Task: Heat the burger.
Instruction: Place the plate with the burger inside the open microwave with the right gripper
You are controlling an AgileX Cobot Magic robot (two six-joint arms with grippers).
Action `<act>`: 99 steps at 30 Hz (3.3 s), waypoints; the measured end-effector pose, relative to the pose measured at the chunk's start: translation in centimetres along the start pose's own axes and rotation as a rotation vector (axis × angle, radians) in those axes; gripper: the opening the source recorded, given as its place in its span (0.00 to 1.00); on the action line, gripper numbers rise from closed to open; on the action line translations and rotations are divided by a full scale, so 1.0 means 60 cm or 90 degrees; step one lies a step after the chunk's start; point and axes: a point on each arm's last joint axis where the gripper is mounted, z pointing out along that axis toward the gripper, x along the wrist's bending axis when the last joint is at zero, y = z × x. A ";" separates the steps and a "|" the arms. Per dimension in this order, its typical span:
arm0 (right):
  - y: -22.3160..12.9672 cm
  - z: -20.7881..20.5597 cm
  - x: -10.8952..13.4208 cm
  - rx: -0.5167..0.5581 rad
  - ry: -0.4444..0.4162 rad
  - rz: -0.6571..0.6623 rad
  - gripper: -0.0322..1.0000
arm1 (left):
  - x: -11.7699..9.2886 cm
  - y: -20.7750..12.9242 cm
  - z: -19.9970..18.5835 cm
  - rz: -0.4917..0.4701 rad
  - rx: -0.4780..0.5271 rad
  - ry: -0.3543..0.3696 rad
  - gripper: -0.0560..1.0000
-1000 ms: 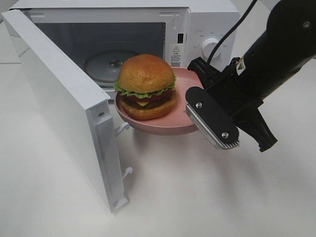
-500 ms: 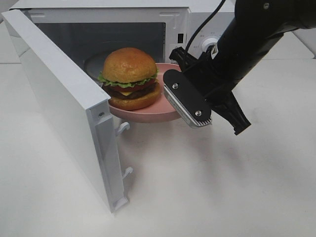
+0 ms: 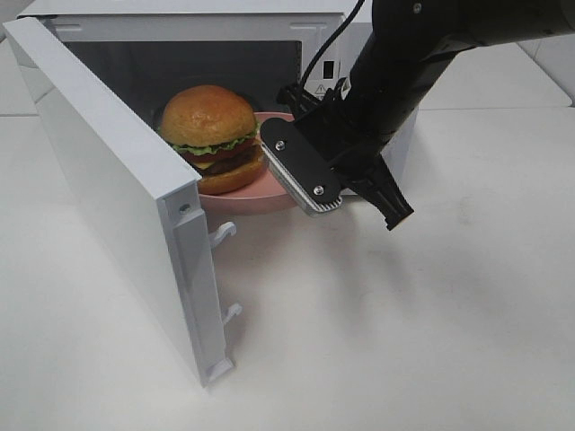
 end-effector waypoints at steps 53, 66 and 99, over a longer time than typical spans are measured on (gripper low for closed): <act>-0.028 0.114 -0.147 0.060 -0.102 0.042 0.10 | 0.000 0.000 0.000 0.000 0.000 0.000 0.97; -0.037 0.140 -0.172 0.064 -0.109 0.056 0.10 | 0.000 0.000 0.000 0.000 0.000 0.000 0.97; -0.037 0.179 -0.185 0.062 -0.143 0.127 0.54 | 0.000 0.000 0.000 0.000 0.000 0.000 0.97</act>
